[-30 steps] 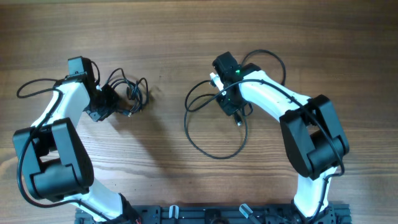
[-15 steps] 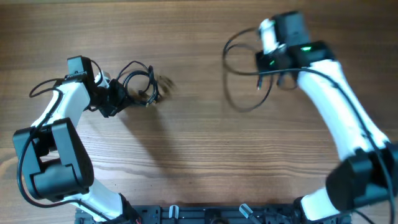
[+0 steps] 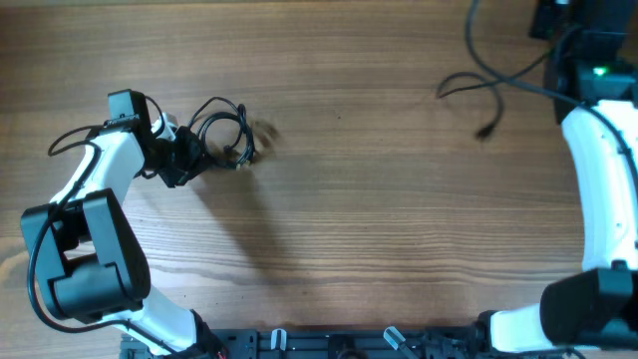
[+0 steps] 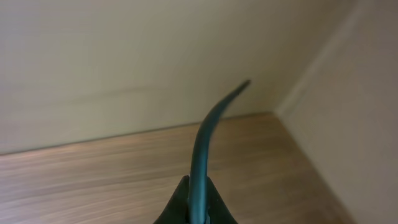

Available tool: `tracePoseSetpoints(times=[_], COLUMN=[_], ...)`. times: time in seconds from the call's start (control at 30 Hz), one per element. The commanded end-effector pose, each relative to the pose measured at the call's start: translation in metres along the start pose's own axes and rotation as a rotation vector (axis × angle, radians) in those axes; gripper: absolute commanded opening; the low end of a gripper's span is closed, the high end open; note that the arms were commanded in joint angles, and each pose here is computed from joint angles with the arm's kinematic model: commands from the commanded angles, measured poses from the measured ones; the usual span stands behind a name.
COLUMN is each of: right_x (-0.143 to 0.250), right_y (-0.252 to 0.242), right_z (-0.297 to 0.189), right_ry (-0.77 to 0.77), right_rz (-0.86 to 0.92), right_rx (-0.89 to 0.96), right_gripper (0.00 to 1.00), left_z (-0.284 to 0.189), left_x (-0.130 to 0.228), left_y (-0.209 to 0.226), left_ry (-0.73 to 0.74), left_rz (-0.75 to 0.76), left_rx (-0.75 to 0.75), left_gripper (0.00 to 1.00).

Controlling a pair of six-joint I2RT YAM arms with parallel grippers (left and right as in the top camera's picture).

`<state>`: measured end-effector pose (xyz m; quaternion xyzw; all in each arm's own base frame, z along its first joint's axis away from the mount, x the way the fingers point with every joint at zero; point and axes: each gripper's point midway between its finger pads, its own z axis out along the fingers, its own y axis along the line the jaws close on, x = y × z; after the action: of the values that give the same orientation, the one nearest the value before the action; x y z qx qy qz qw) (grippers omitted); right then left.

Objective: Untangle cables
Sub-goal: 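Drag the cable end to the upper right with the right gripper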

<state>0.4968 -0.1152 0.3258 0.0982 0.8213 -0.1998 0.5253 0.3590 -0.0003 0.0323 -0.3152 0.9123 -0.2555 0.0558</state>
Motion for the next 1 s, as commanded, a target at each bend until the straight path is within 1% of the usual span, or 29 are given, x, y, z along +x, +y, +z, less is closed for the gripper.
tracePoseSetpoints(times=[0.0, 0.1, 0.2, 0.27, 0.3, 0.33, 0.37, 0.4, 0.43, 0.47, 0.5, 0.53, 0.63, 0.7, 0.77, 0.8, 0.9, 0.97], right_x=[0.023, 0.051, 0.081, 0.099, 0.106, 0.111, 0.114, 0.114, 0.114, 0.117, 0.123, 0.125, 0.139, 0.143, 0.144, 0.146, 0.161, 0.171], right_y=[-0.052, -0.097, -0.122, -0.125, -0.119, -0.107, -0.095, -0.078, -0.062, -0.050, -0.046, -0.045, -0.038, -0.024, -0.004, 0.005, 0.026, 0.044], right_z=[0.034, 0.057, 0.072, 0.083, 0.090, 0.096, 0.101, 0.104, 0.107, 0.110, 0.112, 0.113, 0.116, 0.110, 0.101, 0.096, 0.085, 0.079], right_ry=[0.055, 0.113, 0.186, 0.226, 0.238, 0.241, 0.239, 0.230, 0.220, 0.223, 0.236, 0.242, 0.283, 0.302, 0.317, 0.335, 0.422, 0.457], right_rz=[0.003, 0.042, 0.071, 0.076, 0.081, 0.091, 0.100, 0.110, 0.121, 0.126, 0.127, 0.128, 0.131, 0.145, 0.172, 0.194, 0.267, 0.250], right_rx=[0.139, 0.222, 0.258, 0.230, 0.180, 0.104, 0.033, -0.064, -0.151, -0.207, -0.223, -0.224, -0.248, -0.331, -0.443, -0.491, -0.535, -0.564], right_gripper=[0.04, 0.04, 0.04, 0.05, 0.08, 0.16, 0.34, 0.46, 0.63, 0.80, 0.95, 1.00, 1.00, 0.99, 0.89, 0.81, 0.78, 0.77], left_z=[0.005, 0.005, 0.005, 0.005, 0.005, 0.005, 0.005, 0.005, 0.005, 0.005, 0.005, 0.005, 0.005, 0.005, 0.005, 0.005, 0.005, 0.005], left_x=[0.005, 0.005, 0.004, 0.004, 0.004, 0.004, 0.004, 0.004, 0.004, 0.004, 0.004, 0.004, 0.003, 0.003, 0.002, 0.001, 0.001, 0.001], left_y=[-0.001, -0.001, -0.002, -0.002, -0.002, -0.002, -0.002, -0.002, -0.002, -0.002, -0.002, -0.002, -0.002, -0.002, -0.003, -0.003, -0.003, -0.003], left_ry=[0.025, 0.025, 0.022, 0.019, 0.019, 0.019, 0.019, 0.018, 0.018, 0.018, 0.018, 0.019, 0.018, 0.016, 0.011, 0.010, 0.010, 0.010], left_rz=[0.015, 0.015, 0.017, 0.019, 0.019, 0.019, 0.019, 0.019, 0.019, 0.019, 0.019, 0.019, 0.019, 0.020, 0.023, 0.024, 0.024, 0.024], left_rx=[0.014, 0.014, 0.016, 0.017, 0.017, 0.017, 0.017, 0.017, 0.017, 0.017, 0.017, 0.017, 0.017, 0.018, 0.020, 0.021, 0.021, 0.021], left_gripper=[0.11, 0.11, 0.12, 0.12, 0.12, 0.12, 0.12, 0.12, 0.13, 0.13, 0.13, 0.14, 0.15, 0.15, 0.16, 0.16, 0.16, 0.14])
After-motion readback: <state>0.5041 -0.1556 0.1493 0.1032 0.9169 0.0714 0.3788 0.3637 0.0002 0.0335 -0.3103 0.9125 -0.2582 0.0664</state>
